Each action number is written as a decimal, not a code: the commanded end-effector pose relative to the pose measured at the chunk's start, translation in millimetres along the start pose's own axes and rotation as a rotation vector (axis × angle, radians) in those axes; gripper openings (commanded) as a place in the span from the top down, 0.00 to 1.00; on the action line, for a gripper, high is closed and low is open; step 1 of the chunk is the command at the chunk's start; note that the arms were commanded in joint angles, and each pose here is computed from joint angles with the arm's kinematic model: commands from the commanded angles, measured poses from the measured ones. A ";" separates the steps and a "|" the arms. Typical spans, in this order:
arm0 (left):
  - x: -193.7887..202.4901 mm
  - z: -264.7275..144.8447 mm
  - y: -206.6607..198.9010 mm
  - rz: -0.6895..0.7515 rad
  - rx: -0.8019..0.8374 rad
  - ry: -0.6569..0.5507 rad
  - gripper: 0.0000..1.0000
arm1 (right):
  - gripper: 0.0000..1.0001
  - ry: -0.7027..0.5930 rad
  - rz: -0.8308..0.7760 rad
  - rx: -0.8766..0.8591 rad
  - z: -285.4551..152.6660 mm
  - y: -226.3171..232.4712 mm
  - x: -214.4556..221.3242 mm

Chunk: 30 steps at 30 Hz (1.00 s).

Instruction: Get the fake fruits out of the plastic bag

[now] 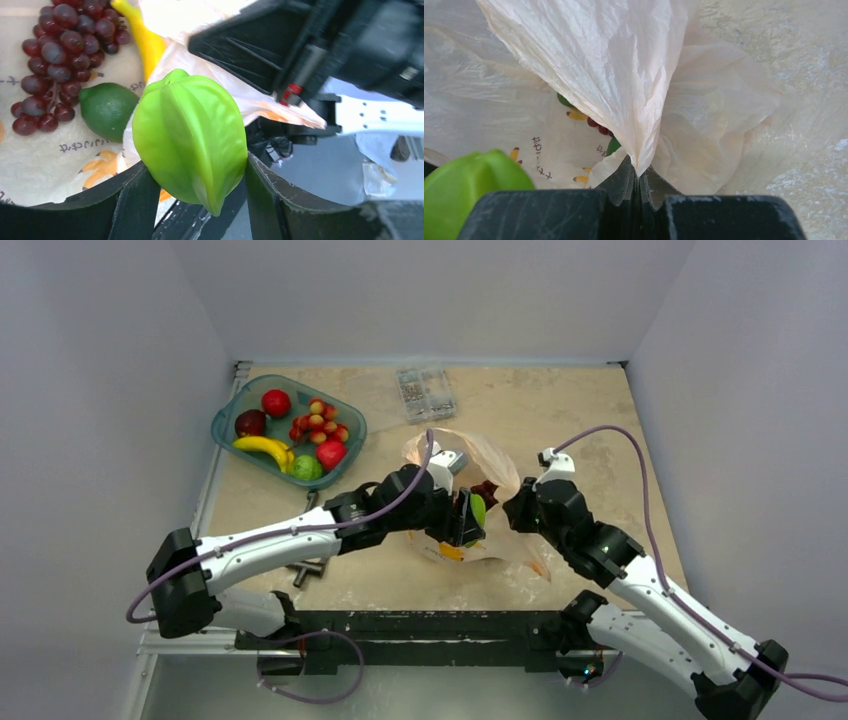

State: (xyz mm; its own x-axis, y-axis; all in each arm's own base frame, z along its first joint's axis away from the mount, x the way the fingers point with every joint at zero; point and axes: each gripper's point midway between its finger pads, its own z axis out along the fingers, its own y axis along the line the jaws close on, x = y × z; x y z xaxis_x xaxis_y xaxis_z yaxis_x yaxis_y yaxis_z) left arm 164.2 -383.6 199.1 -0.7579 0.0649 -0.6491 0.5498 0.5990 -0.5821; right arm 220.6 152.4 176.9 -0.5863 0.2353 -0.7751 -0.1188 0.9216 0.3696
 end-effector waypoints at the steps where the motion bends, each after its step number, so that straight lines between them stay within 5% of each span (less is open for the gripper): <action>1: -22.8 -35.2 -41.4 0.166 0.207 -0.074 1.00 | 1.00 -0.098 0.032 0.050 -10.5 -6.1 -25.0; 11: -97.4 -140.9 -59.2 0.393 0.214 -0.319 1.00 | 1.00 -0.074 0.026 0.044 -8.8 -5.0 -19.9; 17: -153.3 -193.5 49.6 0.207 -0.387 -0.536 1.00 | 1.00 -0.073 0.024 0.020 -7.3 -0.2 -19.9; 22: -156.4 -233.2 146.3 -0.004 -0.810 -0.561 1.00 | 1.00 -0.070 0.014 0.033 -6.8 -0.9 -22.1; 30: -168.6 -219.4 254.4 -0.251 -0.915 -0.522 1.00 | 1.00 -0.068 0.011 0.029 -7.0 -0.9 -20.8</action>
State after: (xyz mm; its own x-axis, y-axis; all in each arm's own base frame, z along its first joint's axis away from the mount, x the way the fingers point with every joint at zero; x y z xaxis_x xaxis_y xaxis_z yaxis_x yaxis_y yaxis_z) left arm 328.7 -81.8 286.2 -0.4460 -0.2521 -0.8588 -0.1666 0.9661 -0.1971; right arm 223.1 140.8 175.7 -0.5672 0.2441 -0.7866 -0.0705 0.9372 0.3416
